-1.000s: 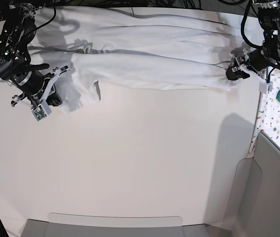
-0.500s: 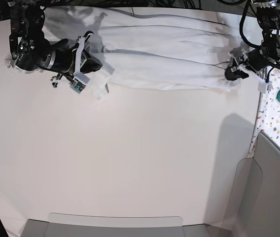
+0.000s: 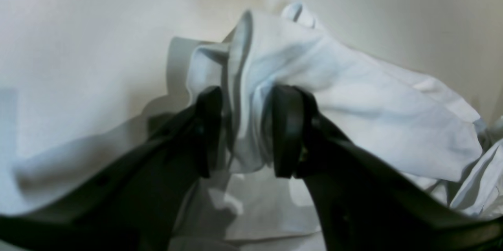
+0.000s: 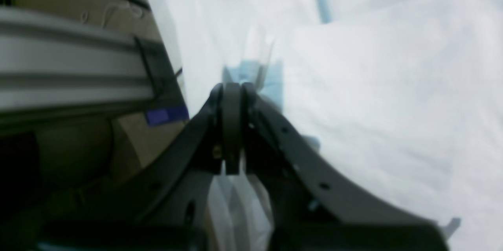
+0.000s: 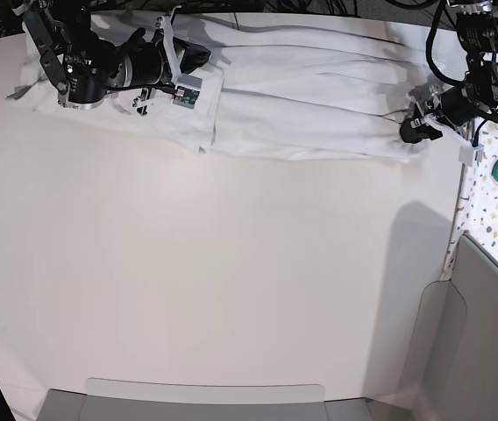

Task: Layout the t-shirt on the table in an organized manner, then fold the t-shirt properly

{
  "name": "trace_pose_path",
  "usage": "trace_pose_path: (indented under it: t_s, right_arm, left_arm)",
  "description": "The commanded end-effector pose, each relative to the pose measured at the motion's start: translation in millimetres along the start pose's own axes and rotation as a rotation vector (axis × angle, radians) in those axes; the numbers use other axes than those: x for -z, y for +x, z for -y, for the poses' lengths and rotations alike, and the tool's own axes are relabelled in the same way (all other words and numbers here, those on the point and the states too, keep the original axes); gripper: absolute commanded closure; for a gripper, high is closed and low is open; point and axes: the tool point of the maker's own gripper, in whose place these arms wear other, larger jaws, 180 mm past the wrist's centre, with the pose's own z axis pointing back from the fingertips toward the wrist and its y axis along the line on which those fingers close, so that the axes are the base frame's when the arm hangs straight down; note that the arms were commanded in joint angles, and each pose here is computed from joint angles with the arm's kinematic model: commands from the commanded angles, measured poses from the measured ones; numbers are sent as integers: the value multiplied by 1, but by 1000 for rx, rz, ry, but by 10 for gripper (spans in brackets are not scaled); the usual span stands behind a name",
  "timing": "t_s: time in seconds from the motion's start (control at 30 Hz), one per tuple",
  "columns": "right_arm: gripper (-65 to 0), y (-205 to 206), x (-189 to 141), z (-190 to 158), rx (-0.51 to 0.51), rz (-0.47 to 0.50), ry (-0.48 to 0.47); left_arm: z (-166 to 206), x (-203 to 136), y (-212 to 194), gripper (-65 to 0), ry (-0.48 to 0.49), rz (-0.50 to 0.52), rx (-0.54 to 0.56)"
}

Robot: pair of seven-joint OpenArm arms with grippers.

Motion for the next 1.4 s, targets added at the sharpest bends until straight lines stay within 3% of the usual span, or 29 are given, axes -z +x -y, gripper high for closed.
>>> trace_pose_path:
  t_s: [0.0, 0.27, 0.53, 0.77, 0.9, 1.1, 1.37]
  right_arm:
    - [0, 4, -3, -5, -19, 18, 15]
    - [0, -18, -3, -11, -46, -72, 45]
    - [0, -18, -6, -6, -43, -72, 29]
    - [-276, -13, -15, 8, -16, -38, -22]
    - [-393, -11, -22, 18, -11, -26, -58]
    - [-425, -8, -26, 24, 0, -8, -83]
    - [-426, 7, -31, 34, 21, 57, -122]
  left_arm:
    - [0, -4, 9, -218, 3, 16, 19]
    - [0, -4, 9, -218, 3, 17, 19]
    - [0, -4, 9, -220, 4, 19, 19]
    - [-2, -7, 12, -221, 8, 23, 16]
    - [-6, -14, 21, -223, 17, 56, 12]
    - [-19, -40, 45, -290, 54, 147, -4]
    - [-39, -67, 46, -303, 106, 150, -44]
